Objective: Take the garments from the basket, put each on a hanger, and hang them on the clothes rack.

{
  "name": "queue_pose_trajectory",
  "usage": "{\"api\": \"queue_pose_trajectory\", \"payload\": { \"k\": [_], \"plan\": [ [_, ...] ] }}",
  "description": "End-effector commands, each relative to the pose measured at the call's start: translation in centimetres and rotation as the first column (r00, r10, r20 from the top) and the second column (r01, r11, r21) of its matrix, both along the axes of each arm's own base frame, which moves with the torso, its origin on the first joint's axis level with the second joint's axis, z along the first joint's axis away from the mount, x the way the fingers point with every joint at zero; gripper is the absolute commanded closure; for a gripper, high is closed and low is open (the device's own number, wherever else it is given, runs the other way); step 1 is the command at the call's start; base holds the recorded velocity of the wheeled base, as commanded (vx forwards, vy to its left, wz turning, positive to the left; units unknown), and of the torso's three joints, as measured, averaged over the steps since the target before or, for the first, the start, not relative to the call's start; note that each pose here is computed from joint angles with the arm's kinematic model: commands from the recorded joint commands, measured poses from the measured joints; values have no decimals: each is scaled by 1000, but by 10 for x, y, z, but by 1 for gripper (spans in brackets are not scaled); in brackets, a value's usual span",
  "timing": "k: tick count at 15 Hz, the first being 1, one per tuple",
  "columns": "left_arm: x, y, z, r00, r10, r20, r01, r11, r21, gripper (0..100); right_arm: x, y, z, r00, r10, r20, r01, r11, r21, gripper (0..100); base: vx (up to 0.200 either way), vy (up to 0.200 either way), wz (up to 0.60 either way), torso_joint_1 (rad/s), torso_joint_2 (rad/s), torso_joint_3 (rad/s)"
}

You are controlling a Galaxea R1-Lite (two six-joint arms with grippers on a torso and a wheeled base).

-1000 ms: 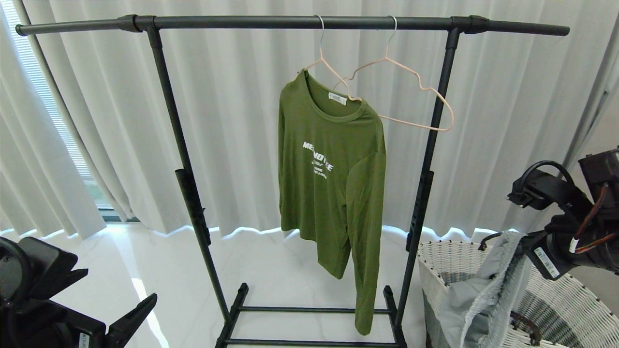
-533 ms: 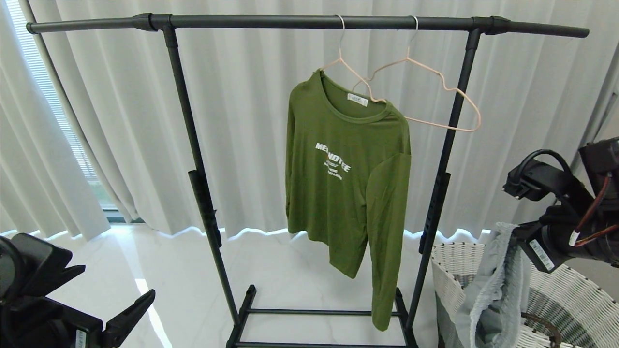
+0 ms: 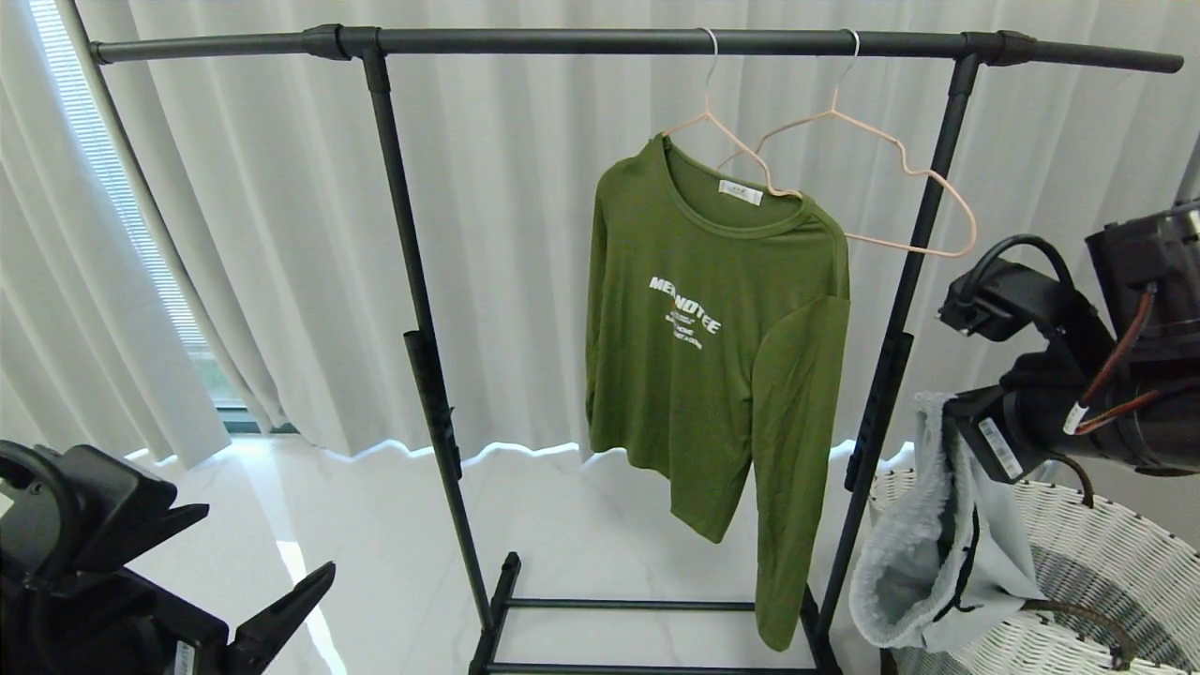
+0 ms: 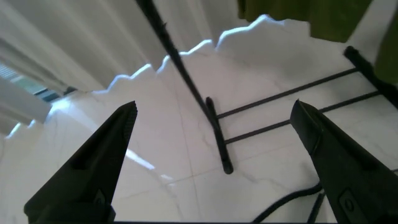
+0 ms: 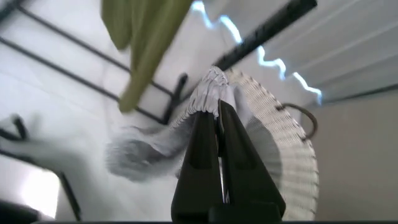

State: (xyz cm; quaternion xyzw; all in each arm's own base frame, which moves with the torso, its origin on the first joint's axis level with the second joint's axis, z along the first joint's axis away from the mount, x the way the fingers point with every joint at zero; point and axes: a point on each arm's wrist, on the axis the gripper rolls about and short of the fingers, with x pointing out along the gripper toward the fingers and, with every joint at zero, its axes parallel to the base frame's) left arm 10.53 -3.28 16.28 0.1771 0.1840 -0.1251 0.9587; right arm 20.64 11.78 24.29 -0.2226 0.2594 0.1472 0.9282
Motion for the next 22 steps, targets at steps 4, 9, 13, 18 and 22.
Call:
{"api": "queue_pose_trajectory", "payload": {
  "k": [4,9,13,18,22],
  "plan": [
    [24,-42,35,982,-183,48,187,978,-91,0,6,32,34,993,73,93,-81,992,92,100,0,0,0,0,0,0],
    [53,-126,32,922,-384,56,386,895,-222,0,-14,42,50,984,118,131,-141,974,178,100,0,0,0,0,0,0],
    [53,-192,8,883,-462,-88,396,831,-392,0,-32,45,59,976,154,153,-187,954,233,100,0,0,0,0,0,0],
    [72,-238,-16,847,-492,-200,353,802,-481,0,-43,46,65,967,186,172,-225,943,245,100,0,0,0,0,0,0],
    [98,-263,-38,845,-468,-261,287,806,-517,0,-58,48,71,953,234,192,-278,927,252,100,0,0,0,0,0,0]
  ]
}}
